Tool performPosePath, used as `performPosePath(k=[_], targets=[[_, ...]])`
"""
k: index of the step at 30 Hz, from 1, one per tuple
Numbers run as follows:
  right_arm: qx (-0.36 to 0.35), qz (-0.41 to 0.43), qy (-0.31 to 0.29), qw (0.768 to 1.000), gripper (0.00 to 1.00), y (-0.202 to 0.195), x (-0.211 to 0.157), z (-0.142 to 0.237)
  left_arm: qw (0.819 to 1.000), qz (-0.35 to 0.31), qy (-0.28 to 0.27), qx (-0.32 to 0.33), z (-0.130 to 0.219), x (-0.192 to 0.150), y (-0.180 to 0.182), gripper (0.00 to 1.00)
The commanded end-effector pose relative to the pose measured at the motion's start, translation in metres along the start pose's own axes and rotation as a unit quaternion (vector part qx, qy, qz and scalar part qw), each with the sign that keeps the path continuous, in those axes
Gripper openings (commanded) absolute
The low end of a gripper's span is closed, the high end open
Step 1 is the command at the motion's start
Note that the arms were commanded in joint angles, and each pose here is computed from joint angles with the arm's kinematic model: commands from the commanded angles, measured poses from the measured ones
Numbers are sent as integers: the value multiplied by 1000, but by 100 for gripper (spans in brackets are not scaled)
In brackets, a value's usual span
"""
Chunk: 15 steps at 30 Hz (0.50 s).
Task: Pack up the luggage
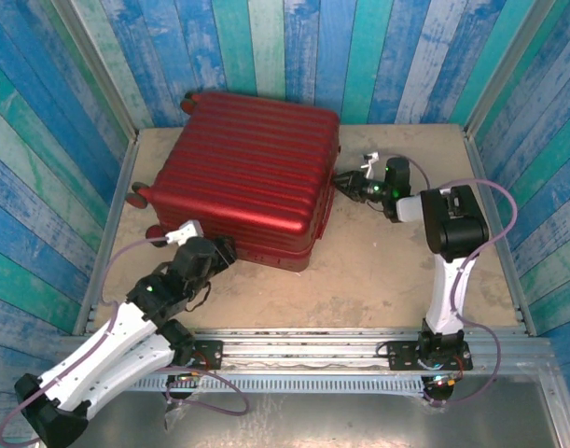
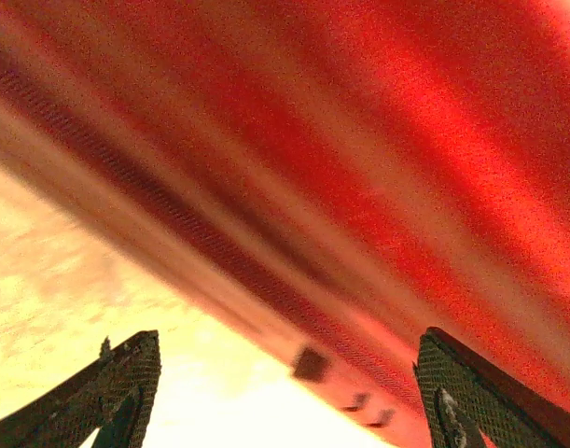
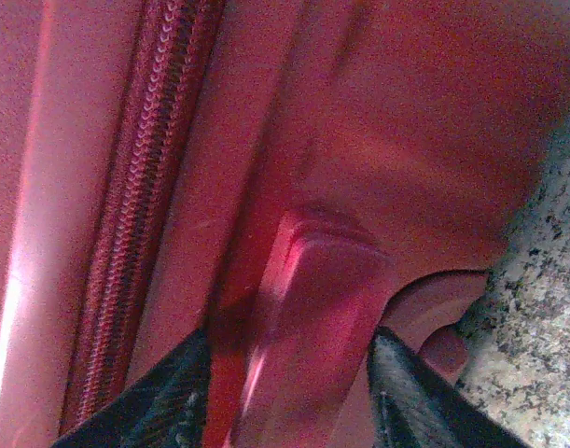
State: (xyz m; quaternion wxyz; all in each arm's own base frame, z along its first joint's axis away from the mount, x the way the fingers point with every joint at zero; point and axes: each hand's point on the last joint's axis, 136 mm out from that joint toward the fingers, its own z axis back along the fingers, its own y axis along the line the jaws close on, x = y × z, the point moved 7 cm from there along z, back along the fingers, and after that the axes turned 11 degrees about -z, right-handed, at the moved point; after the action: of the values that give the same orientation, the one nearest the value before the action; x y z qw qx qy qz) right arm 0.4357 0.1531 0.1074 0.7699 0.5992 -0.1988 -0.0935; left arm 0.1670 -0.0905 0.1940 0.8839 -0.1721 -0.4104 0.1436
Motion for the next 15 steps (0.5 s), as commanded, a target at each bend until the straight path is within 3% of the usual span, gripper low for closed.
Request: performPosePath(k=[1,4,9,15], targets=[[20,7,10,1000,19,4,-4,-13,999,10,2,42,-7,-6,11,74],[22,14,14,1000,1,7,-8,-10,998,5,-9,67,-15,-5,13,75],[-9,31,7,999,1,9,-37,9,995,-2,-54,86,-24,15,11,77],[-88,75,9,993,1,12,-123,17,998,9,-12,67,-55,30,16,78]])
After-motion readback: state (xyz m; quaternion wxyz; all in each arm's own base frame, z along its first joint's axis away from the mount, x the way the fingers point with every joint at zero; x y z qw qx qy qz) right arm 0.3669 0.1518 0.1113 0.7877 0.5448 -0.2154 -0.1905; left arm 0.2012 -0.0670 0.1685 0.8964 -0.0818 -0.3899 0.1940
